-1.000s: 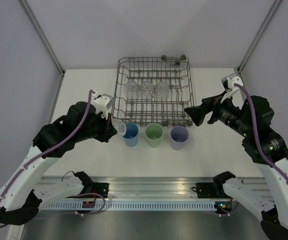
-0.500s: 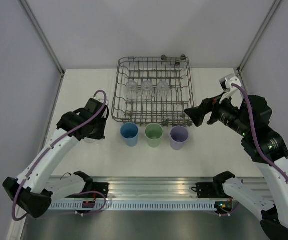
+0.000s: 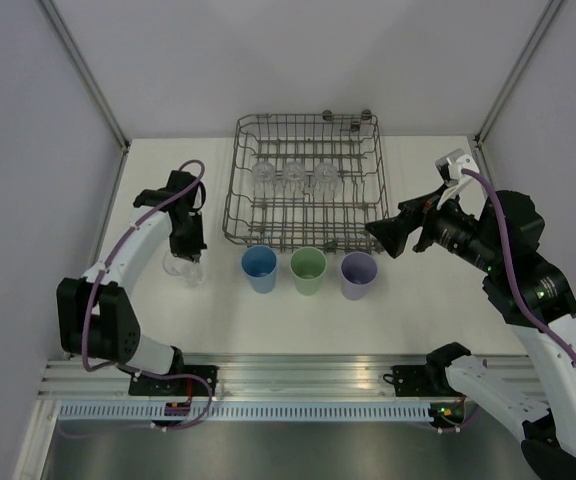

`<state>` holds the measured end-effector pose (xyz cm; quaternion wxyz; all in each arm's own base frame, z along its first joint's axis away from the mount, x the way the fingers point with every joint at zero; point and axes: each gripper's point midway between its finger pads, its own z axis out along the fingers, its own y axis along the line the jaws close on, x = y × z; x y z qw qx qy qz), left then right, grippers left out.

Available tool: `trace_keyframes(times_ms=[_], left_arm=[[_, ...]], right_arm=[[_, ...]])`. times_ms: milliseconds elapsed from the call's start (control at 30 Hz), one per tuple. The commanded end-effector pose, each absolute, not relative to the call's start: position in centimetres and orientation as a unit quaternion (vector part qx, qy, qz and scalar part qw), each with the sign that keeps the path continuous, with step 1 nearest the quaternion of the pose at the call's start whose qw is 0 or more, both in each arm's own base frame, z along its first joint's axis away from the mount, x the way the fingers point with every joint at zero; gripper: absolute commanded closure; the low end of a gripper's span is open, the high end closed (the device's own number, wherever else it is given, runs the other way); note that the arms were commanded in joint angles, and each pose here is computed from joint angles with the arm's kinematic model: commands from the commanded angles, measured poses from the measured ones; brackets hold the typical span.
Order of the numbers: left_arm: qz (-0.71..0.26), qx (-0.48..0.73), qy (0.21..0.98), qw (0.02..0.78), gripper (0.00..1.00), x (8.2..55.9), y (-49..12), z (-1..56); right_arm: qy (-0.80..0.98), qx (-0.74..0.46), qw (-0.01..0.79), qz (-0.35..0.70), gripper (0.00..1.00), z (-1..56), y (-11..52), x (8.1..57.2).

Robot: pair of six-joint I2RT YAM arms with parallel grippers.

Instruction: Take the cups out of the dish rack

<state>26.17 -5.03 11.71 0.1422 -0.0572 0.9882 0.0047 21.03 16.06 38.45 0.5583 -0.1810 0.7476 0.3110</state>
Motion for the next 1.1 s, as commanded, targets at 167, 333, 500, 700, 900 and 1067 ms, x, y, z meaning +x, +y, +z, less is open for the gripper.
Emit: trace_keyframes(times_ms=[167, 333, 500, 700, 900, 1067], left_arm=[[-0.018, -0.057, 0.983, 0.176, 0.98, 29.9, -5.0, 13.3], [0.040, -0.081, 0.983, 0.159, 0.98, 29.8, -2.0, 11.6], [0.034, -0.100, 0.976, 0.190, 0.98, 33.9, -1.9, 13.3], [0.059, -0.121, 0.972, 0.194, 0.98, 39.3, 0.1, 13.1], [0.086, -0.138, 0.965, 0.208, 0.98, 43.8, 2.8, 12.9], [0.090, -0.154, 0.963, 0.204, 0.98, 46.5, 4.9, 11.5]], right_arm=[[0.728, -0.198, 0.571, 0.323, 0.02, 39.5, 16.4, 20.4], [0.721, -0.205, 0.568, 0.340, 0.02, 39.7, 17.1, 20.2], [0.719, -0.207, 0.566, 0.345, 0.02, 39.7, 17.2, 20.1], [0.713, -0.213, 0.563, 0.359, 0.02, 39.7, 17.5, 19.5], [0.709, -0.217, 0.558, 0.372, 0.02, 39.6, 17.9, 19.1], [0.711, -0.216, 0.558, 0.369, 0.02, 39.2, 17.9, 19.2]])
